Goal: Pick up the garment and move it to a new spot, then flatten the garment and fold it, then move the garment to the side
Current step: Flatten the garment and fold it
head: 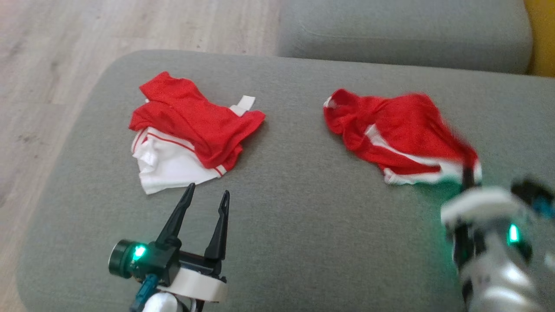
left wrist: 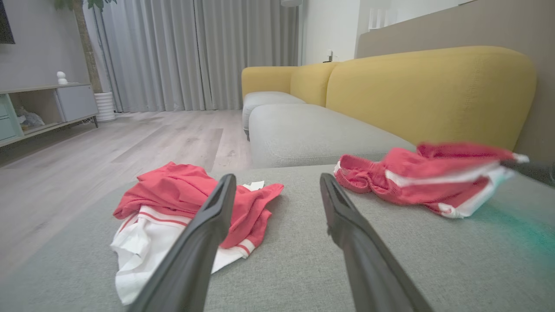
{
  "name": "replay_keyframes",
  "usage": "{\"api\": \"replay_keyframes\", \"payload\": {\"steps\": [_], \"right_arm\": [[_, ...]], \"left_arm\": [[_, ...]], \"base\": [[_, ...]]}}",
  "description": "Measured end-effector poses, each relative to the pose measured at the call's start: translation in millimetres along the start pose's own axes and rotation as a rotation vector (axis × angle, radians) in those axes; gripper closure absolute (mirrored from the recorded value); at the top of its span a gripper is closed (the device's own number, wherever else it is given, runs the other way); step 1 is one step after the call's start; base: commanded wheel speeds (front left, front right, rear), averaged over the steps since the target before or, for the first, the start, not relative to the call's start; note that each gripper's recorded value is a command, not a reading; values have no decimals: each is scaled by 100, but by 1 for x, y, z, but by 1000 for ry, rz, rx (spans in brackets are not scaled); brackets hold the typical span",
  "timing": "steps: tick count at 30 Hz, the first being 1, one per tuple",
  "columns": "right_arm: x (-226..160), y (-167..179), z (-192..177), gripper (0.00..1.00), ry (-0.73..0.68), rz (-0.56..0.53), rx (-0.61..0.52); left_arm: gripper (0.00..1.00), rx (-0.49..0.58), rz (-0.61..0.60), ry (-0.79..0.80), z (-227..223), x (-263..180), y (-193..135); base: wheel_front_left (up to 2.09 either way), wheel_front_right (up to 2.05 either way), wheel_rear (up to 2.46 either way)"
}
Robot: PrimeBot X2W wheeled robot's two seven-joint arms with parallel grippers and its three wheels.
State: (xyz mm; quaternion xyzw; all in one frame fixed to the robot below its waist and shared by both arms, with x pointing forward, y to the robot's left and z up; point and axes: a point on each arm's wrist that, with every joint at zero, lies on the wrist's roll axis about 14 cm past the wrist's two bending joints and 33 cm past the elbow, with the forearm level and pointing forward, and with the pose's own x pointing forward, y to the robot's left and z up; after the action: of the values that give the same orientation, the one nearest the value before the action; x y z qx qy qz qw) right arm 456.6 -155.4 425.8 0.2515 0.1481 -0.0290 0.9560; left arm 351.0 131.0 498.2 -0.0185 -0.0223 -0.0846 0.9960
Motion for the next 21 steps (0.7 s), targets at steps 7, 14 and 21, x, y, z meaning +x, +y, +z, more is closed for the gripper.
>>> {"api": "replay_keyframes", "payload": {"steps": [7,14,21], "right_arm": [[-19,-80,-12,0,20,-214,-66],[-4,-48,63,0,-191,-113,-254],[-25,34,86,0,-350,152,-463]], "left_arm": [[0,5,-67,7,-3,20,-14],[0,4,-95,-1,-1,24,-22],[0,5,-88,-24,7,21,-21]], "base": [[0,0,0],[0,0,0],[0,0,0]]}}
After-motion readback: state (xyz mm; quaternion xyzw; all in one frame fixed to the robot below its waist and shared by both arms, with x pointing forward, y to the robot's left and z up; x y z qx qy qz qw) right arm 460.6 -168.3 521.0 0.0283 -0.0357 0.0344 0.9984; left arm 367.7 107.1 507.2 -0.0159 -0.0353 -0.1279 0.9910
